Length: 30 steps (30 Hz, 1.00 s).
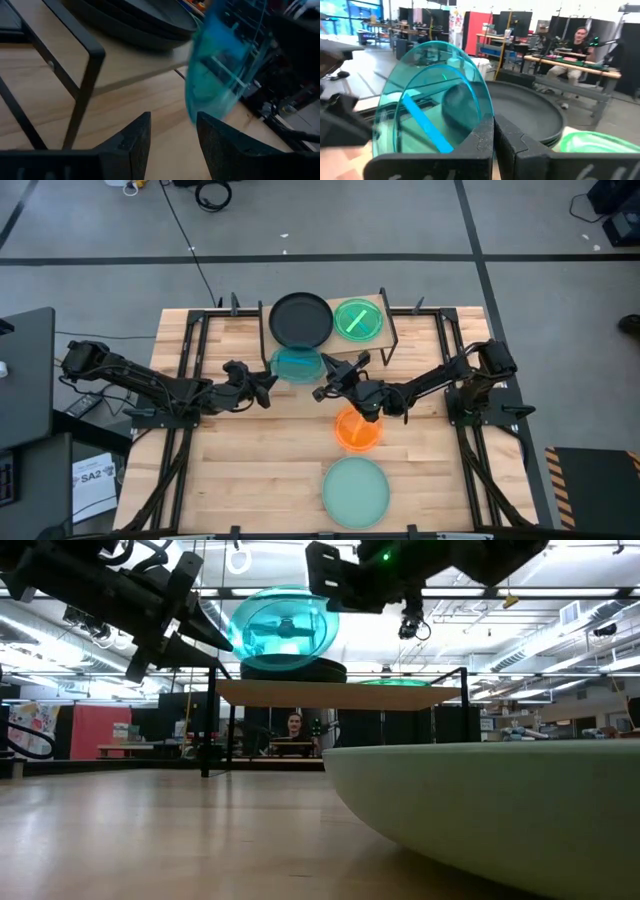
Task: Place and stack plates onto a shelf
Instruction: Stack the light blue plate on top of the green plate on the shelf
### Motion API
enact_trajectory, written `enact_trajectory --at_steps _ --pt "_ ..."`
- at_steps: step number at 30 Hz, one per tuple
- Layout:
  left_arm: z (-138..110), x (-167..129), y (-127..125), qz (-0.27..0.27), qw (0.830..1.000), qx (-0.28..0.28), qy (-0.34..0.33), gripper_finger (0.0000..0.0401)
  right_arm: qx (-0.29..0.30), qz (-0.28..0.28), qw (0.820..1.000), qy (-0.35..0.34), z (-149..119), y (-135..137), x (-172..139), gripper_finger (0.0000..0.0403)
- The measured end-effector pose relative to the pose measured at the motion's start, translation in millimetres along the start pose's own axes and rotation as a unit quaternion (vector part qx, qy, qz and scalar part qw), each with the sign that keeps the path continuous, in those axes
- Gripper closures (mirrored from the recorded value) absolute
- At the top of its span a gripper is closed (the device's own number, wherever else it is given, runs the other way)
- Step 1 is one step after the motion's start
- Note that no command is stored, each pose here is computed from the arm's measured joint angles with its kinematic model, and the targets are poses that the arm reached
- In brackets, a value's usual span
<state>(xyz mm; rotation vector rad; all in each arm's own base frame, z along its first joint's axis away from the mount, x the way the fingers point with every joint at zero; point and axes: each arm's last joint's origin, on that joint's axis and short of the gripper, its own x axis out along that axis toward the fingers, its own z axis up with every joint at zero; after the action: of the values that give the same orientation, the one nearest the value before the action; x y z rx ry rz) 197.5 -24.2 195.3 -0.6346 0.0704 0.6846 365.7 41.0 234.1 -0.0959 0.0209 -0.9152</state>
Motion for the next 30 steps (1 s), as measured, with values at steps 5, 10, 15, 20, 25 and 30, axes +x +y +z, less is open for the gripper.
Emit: enact_trajectory --at_steps 5,10,15,20,25,30 --pt "-1.0 0.0 -0.9 -0.016 1.0 0.0 0.019 0.0236 -0.03 -0.021 0.999 -0.006 15.3 -8.3 -2.6 0.0394" --pt "-1.4 0.0 -1.0 -0.018 1.0 0.001 0.023 0.0236 -0.058 -0.05 0.997 -0.012 37.3 -21.7 -7.2 0.0394" --pt "-1.4 0.0 -0.9 -0.018 1.0 0.001 0.023 0.0236 -0.073 -0.087 0.993 -0.015 65.6 -42.4 -13.8 0.0394" --pt "-1.4 0.0 -0.9 -0.018 1.0 0.001 0.023 0.0236 -0.08 -0.124 0.989 -0.017 96.4 -71.0 -20.5 0.0394" --pt "-1.6 0.0 -0.7 -0.017 1.0 0.002 0.023 0.0236 -0.077 -0.162 0.984 -0.019 123.8 -105.9 -24.8 0.0394" --pt "-1.6 0.0 -0.7 -0.017 1.0 0.002 0.023 0.0236 -0.056 -0.204 0.977 -0.019 142.5 -141.0 -25.7 0.0394"
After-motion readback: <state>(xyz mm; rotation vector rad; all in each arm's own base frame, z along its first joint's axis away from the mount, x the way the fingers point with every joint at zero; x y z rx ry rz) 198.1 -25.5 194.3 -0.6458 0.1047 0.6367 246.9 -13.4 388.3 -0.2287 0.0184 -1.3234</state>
